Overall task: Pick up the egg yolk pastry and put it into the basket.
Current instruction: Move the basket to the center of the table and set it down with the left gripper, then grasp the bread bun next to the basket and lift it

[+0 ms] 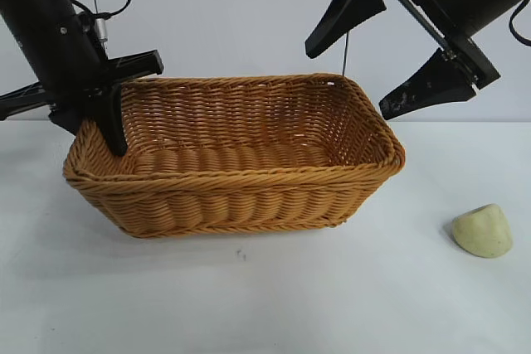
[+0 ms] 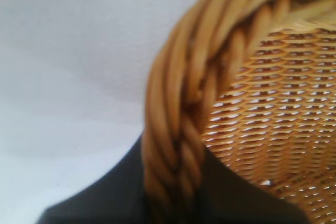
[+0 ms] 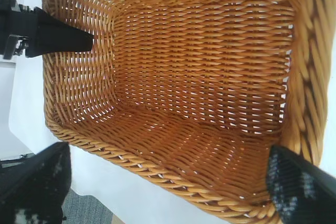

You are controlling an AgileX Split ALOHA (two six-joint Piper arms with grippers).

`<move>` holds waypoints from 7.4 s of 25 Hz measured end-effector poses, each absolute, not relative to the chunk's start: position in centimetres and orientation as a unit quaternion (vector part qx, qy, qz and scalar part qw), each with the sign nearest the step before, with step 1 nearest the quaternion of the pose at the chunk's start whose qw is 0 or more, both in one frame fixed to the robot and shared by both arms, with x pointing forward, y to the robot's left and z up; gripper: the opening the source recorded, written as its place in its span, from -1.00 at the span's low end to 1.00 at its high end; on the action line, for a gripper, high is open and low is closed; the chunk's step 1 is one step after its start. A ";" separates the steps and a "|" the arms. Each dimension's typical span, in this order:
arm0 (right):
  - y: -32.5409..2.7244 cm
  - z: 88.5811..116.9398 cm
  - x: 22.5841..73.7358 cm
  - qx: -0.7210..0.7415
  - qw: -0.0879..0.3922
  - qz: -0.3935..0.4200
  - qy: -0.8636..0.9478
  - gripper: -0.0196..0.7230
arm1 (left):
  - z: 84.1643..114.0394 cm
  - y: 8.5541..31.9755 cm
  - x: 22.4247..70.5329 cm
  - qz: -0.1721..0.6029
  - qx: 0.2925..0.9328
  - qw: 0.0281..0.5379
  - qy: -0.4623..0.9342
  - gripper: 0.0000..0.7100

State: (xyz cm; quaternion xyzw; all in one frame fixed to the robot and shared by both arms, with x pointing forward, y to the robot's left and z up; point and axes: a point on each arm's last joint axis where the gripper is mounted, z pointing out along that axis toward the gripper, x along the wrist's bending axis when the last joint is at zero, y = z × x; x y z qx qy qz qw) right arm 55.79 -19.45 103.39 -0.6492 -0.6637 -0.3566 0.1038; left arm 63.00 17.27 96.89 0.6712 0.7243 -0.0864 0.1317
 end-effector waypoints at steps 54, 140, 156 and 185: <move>-19.4 103.4 55.7 -0.648 0.108 -0.354 -0.666 0.92 | 102.7 22.3 67.3 0.017 0.712 0.128 0.690 0.96; -25.6 101.4 55.5 -0.692 -0.042 -0.154 -0.704 0.92 | 105.0 29.7 23.3 0.334 0.612 0.398 0.596 0.95; -30.2 95.3 58.6 -0.754 -0.035 -0.126 -0.644 0.92 | 105.0 29.7 23.3 0.334 0.612 0.398 0.596 0.95; -30.2 89.4 59.8 -0.769 0.000 -0.097 -0.632 -0.21 | 105.0 29.7 23.3 0.334 0.612 0.398 0.596 0.95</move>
